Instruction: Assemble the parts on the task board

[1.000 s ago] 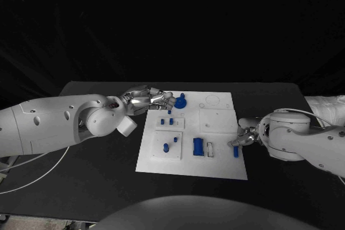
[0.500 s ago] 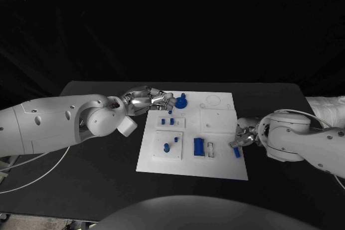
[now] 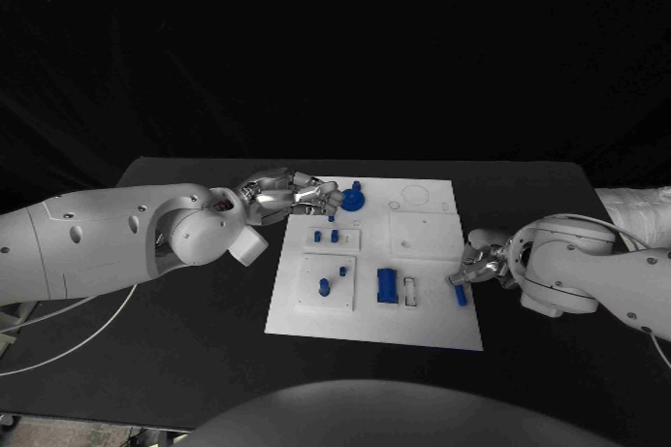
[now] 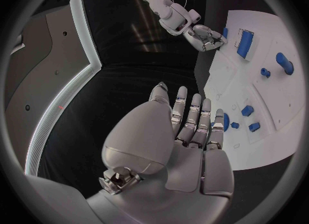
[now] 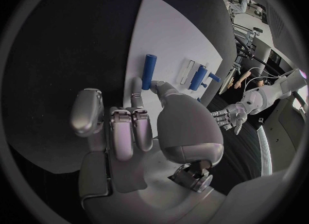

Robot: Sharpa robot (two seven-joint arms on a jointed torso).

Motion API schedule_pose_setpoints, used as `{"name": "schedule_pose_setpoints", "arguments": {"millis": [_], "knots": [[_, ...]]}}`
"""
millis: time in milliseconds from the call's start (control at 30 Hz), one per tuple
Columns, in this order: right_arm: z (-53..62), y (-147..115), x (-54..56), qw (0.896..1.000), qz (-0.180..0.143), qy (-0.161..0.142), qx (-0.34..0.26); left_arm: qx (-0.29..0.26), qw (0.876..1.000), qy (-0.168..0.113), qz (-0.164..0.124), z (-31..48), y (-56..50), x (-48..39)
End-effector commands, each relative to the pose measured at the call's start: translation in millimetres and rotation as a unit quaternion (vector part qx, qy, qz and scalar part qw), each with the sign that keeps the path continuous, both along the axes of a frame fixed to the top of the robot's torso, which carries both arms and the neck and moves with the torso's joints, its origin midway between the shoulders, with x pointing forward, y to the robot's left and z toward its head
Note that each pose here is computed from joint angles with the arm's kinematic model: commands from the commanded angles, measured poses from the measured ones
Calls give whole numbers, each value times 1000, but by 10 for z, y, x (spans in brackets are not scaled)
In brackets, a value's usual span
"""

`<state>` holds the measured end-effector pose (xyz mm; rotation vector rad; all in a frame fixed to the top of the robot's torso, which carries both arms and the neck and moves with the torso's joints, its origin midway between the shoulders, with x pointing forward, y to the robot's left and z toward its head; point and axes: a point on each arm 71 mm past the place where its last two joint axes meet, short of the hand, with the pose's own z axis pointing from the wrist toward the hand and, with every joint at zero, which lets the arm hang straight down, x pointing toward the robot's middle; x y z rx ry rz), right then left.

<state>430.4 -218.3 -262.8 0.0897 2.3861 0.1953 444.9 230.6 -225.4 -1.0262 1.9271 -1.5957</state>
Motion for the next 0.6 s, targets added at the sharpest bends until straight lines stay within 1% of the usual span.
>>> {"name": "schedule_pose_setpoints", "arguments": {"millis": [33,133,233,433,600], "knots": [[-61,0,-71,998,-20,52,20,-5,1000,0,-10,5,-28,-6],[-3,27,-52,998,-24,58,32,-5,1000,0,-11,2,-35,-5],[31,68,-45,996,-28,66,44,-5,1000,1,-12,-1,-43,-5],[37,166,-51,993,-34,92,67,-5,1000,2,-12,-5,-46,-5],[36,249,-50,991,-34,101,78,-5,1000,2,-13,-7,-47,-5]]}}
